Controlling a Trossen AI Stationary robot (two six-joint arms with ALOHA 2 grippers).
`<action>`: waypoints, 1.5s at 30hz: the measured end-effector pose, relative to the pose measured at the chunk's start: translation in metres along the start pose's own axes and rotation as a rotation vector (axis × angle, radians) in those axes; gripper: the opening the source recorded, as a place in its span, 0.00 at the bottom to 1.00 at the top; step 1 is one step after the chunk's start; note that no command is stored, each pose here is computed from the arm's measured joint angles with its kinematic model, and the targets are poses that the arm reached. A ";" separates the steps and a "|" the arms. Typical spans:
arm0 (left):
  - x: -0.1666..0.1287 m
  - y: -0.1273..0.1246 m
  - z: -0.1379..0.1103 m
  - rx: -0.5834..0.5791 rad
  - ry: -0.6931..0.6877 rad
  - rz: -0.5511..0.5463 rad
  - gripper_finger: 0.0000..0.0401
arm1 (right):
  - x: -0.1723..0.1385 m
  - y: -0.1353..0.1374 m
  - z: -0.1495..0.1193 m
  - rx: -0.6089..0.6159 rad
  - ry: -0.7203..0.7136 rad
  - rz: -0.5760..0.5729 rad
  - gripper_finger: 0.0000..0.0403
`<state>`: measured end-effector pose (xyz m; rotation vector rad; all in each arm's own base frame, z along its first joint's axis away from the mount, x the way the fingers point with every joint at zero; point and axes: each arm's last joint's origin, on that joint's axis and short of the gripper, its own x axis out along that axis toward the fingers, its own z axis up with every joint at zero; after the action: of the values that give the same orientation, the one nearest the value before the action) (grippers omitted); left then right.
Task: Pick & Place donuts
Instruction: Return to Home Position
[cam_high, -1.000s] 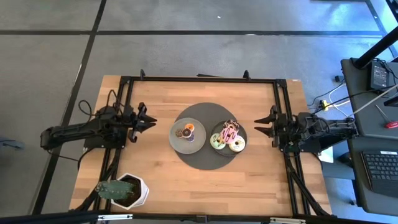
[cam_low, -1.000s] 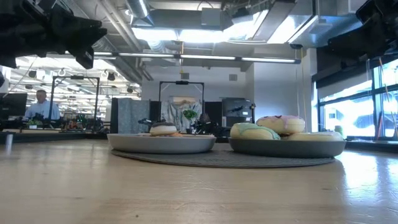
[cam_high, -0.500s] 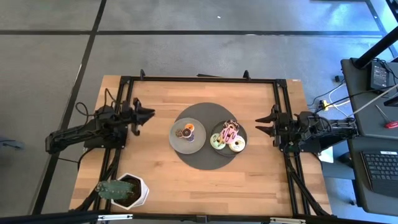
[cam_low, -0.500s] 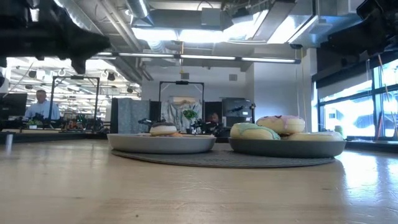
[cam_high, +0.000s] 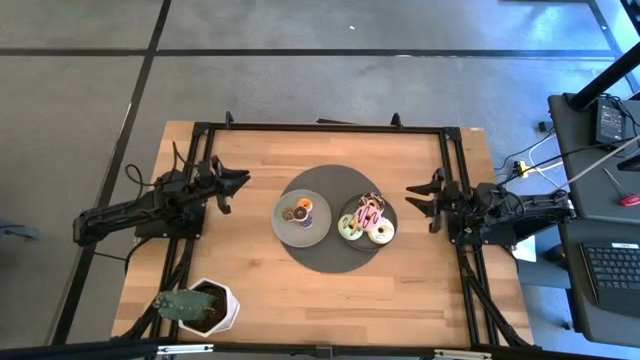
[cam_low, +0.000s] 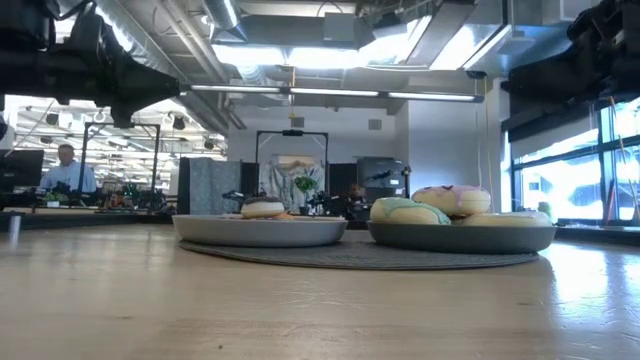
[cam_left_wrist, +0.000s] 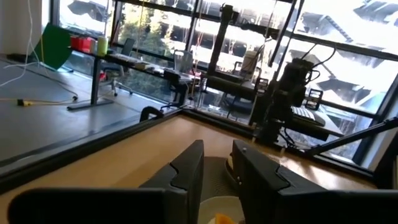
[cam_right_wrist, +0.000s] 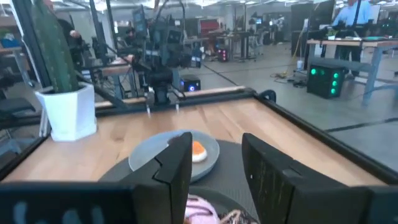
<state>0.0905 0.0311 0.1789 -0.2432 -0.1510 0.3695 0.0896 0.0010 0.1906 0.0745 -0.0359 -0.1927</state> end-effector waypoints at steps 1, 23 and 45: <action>0.000 0.000 -0.001 0.001 0.008 0.002 0.20 | 0.001 0.000 -0.004 -0.002 0.003 -0.002 0.35; 0.000 0.002 -0.008 0.017 0.087 0.023 0.20 | 0.006 -0.001 -0.019 -0.220 -0.040 -0.043 0.35; 0.000 0.002 -0.008 0.017 0.087 0.023 0.21 | 0.006 -0.001 -0.019 -0.217 -0.039 -0.043 0.35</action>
<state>0.0910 0.0313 0.1702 -0.2441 -0.0595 0.3822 0.0961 0.0004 0.1721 -0.1454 -0.0522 -0.2397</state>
